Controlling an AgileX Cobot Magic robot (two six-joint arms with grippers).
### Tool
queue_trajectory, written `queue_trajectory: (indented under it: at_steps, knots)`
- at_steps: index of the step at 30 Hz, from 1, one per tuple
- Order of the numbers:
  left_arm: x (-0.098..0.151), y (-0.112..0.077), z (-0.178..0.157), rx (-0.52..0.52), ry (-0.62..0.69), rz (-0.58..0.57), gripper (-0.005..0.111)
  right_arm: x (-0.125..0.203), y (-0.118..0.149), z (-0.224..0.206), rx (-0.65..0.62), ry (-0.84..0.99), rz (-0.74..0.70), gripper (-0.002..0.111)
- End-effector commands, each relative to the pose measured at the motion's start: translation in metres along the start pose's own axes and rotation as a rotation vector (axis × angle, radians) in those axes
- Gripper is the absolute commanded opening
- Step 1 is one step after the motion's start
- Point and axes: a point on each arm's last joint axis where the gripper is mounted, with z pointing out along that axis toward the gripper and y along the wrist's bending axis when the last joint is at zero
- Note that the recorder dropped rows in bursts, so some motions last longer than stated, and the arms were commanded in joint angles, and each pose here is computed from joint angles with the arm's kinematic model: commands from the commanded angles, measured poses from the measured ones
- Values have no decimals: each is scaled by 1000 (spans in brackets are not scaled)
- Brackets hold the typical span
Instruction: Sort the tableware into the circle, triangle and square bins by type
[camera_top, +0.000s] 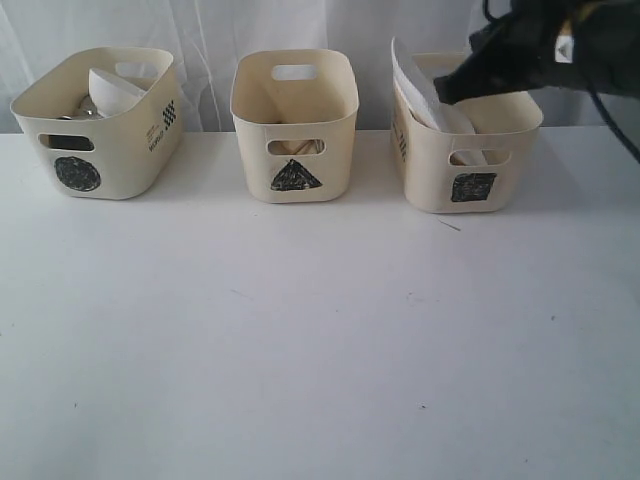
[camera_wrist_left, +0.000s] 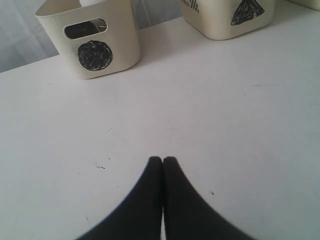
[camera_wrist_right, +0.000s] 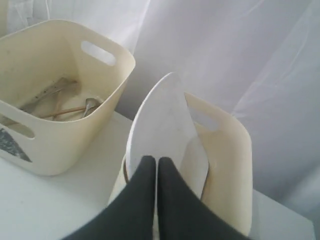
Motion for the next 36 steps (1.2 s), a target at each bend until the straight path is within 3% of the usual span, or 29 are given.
queue_trajectory:
  at_steps: [1,8,15,27,36]
  knots:
    - [1,-1,0,6,3,-1,0,14,5,-56,-5,-65,95,0]
    - [1,-1,0,6,3,-1,0,64,21,-123,-3,-46,266,0]
    - [1,-1,0,6,3,-1,0,104,34,-154,-3,-16,266,0]
    - [1,-1,0,6,3,-1,0,112,38,-163,-3,31,260,0]
    - [1,-1,0,6,3,-1,0,154,50,-208,22,-79,206,0]
